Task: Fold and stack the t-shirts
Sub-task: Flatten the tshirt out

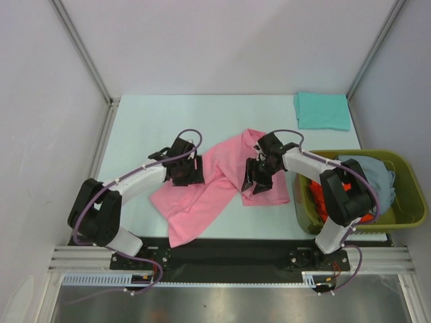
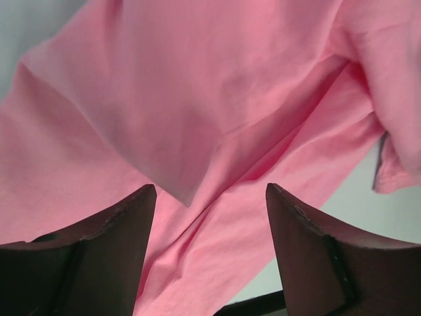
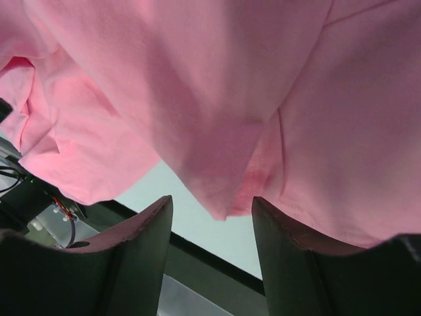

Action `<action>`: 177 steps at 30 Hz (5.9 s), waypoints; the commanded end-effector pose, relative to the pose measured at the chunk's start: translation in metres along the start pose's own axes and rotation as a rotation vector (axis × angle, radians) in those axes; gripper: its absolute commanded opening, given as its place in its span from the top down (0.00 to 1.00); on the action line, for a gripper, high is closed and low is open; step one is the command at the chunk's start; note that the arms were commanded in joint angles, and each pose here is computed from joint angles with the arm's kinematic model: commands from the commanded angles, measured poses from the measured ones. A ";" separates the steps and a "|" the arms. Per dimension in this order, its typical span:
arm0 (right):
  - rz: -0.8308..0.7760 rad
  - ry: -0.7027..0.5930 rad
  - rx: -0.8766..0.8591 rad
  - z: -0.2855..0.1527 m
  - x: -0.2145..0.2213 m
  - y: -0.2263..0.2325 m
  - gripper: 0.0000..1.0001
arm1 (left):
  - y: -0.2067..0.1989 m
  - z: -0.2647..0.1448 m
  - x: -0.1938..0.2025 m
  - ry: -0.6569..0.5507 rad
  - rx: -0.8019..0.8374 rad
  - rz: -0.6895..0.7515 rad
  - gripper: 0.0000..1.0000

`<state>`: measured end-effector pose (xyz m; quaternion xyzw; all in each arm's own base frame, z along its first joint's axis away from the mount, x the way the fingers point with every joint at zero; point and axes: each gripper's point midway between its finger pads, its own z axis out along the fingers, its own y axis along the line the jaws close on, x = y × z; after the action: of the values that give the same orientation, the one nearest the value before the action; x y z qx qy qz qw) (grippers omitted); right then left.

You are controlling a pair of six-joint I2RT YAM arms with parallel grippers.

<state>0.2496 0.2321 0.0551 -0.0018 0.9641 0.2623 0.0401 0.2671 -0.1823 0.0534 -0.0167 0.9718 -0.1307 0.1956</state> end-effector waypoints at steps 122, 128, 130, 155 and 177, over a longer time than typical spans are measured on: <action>-0.097 -0.590 0.258 -0.185 -0.202 0.041 0.30 | 0.027 -0.158 -0.138 -0.376 -0.152 0.088 0.24; -0.279 -0.518 0.119 -0.170 -0.085 0.100 0.32 | 0.009 -0.121 -0.009 -0.191 -0.103 0.126 0.41; -0.310 -0.454 0.113 -0.156 -0.047 0.099 0.32 | 0.008 -0.108 0.024 -0.129 -0.104 0.155 0.29; -0.217 -0.194 0.141 -0.063 0.041 0.048 0.32 | -0.005 -0.013 0.068 0.026 -0.108 0.150 0.39; -0.076 -0.095 0.302 0.000 0.013 -0.005 0.50 | 0.017 -0.073 0.029 -0.131 -0.204 0.116 0.92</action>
<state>0.2179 0.2312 0.0582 -0.0447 0.9879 0.1205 0.0867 0.2039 -0.1644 0.0726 0.0373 0.9727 -0.0261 0.2274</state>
